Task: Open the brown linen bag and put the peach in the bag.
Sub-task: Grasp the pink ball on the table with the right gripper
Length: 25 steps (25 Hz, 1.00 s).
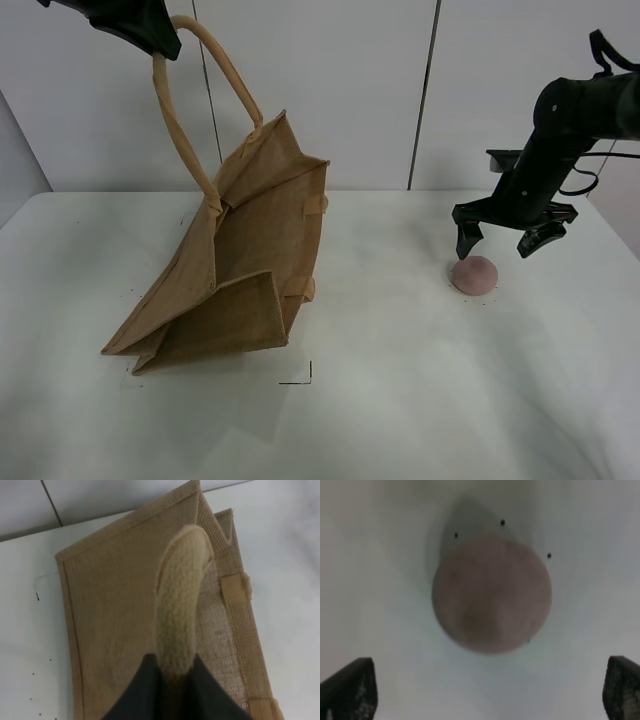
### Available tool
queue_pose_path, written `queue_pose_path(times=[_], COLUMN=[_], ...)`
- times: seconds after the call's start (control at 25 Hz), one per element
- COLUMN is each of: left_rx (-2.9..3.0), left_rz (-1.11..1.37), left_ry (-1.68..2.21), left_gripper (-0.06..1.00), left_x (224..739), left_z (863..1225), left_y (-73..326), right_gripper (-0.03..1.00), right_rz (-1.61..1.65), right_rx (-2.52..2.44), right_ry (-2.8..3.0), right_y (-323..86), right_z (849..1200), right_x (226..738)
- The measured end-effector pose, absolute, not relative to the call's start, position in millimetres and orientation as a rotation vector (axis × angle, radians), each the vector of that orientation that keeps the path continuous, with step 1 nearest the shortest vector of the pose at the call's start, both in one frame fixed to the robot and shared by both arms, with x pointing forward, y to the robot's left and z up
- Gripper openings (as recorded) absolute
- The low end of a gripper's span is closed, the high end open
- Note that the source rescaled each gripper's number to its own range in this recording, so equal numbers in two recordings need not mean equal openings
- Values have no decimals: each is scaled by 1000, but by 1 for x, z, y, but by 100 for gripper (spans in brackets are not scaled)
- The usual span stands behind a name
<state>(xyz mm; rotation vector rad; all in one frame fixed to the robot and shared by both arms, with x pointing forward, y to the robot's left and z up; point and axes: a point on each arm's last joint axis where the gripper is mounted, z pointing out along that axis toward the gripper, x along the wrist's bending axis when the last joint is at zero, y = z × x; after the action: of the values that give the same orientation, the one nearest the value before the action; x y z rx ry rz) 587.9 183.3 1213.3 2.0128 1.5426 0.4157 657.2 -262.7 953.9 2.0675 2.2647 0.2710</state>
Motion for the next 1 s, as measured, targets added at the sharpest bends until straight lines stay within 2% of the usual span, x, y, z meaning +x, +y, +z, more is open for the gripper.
queue_pose_path(times=[0.36, 0.76, 0.88, 0.96, 1.0], left_rx=[2013, 2013, 2013, 2013, 2013], left_rz=[416, 416, 416, 416, 416], left_ry=[1542, 1542, 1542, 1542, 1542], left_gripper=[0, 0, 0, 0, 0], left_x=[588, 588, 588, 588, 588], left_z=[1213, 1213, 1213, 1213, 1213], left_y=[183, 183, 183, 183, 183], right_gripper=[100, 99, 89, 76, 64], right_rz=[221, 260, 254, 231, 225], right_rx=[2071, 2096, 2101, 2104, 2100], right_ry=[2300, 2278, 2283, 2296, 2301], right_y=[-262, -260, -260, -260, -261], right_z=[914, 889, 889, 888, 889], right_x=[668, 675, 675, 673, 673])
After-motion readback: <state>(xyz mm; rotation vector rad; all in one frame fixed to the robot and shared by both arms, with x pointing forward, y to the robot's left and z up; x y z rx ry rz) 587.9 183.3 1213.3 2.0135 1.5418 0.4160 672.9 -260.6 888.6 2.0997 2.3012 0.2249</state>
